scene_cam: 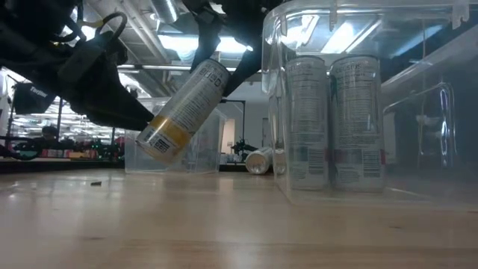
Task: Sort soda cans
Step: Move the white yellow soda can to the center of the table
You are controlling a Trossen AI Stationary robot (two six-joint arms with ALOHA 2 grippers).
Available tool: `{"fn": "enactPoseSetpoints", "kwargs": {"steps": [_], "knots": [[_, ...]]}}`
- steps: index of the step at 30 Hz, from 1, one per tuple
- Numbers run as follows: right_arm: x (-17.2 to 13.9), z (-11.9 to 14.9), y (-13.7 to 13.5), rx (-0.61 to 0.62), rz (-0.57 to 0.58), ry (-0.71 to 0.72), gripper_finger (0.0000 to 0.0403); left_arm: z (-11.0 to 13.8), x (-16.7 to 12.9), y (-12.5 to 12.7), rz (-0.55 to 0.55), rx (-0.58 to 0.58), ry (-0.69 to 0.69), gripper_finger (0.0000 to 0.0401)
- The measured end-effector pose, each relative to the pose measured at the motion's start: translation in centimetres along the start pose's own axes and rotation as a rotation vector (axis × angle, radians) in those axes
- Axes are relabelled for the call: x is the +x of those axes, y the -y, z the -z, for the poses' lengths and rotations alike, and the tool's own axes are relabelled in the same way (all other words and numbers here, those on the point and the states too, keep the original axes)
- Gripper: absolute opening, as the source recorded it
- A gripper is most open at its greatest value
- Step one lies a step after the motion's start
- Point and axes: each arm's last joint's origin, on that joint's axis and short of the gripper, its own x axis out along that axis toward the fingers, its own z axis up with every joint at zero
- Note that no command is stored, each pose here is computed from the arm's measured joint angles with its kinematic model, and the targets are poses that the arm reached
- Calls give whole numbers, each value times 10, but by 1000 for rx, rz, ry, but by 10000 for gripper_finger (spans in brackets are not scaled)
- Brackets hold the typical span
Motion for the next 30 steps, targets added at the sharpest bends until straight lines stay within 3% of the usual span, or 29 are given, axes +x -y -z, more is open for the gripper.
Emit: {"fn": "enactPoseSetpoints", "kwargs": {"steps": [5, 9, 15, 23, 30], "knots": [[0, 0, 0, 31, 3, -13, 242, -6, -6, -1, 22, 12, 16, 308], [0, 0, 1, 57, 9, -17, 242, -26, -15, 5, 116, 4, 79, 312], [0, 0, 1, 57, 13, -14, 242, -43, -16, 7, 188, 34, 101, 353], [1, -2, 4, 64, 38, 16, 242, -51, 0, -6, 96, 2, 91, 372], [1, -3, 6, 70, 61, 48, 242, -49, 11, -3, 196, -2, 58, 372]]}}
